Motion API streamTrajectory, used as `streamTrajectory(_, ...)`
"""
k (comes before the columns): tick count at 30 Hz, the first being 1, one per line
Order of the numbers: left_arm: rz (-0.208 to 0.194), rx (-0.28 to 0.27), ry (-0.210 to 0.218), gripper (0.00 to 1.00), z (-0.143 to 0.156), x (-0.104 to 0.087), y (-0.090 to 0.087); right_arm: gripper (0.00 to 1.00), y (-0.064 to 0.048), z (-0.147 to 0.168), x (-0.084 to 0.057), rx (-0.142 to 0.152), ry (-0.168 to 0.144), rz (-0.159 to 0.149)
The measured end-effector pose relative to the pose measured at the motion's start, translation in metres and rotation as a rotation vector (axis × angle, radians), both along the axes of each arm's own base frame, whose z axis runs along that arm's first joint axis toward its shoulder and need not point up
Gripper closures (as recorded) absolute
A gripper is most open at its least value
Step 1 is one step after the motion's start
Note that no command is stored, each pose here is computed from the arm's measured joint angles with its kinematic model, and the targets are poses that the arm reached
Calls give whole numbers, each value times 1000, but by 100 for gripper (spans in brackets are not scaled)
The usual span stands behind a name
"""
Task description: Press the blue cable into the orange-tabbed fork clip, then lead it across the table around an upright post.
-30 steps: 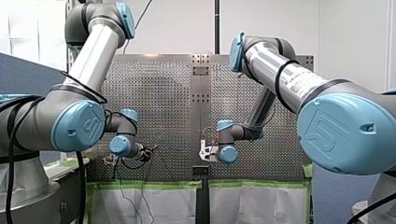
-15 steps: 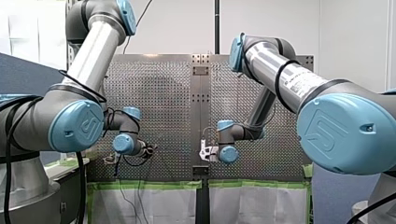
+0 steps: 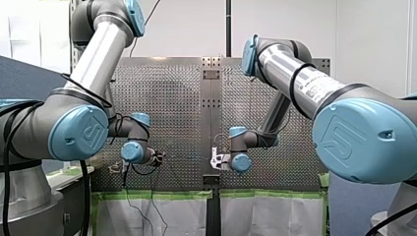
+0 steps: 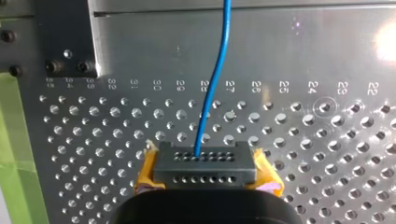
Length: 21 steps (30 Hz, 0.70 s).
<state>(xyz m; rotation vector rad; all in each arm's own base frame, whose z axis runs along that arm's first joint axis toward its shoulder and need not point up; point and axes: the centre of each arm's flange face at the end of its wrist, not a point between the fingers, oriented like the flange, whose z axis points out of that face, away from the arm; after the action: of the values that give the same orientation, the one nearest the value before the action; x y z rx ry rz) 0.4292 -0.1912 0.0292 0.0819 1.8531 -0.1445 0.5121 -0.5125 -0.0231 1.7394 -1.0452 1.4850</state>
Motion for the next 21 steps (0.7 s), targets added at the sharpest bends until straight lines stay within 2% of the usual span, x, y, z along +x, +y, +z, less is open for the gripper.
streamTrajectory(8,9,-14,-1,0,0,0,0,100,-1,0,-1,-2,-2,-1)
streamTrajectory(21,66,5,25,0,-2,-3,6,100,-1,-1,-1,1,-2,0)
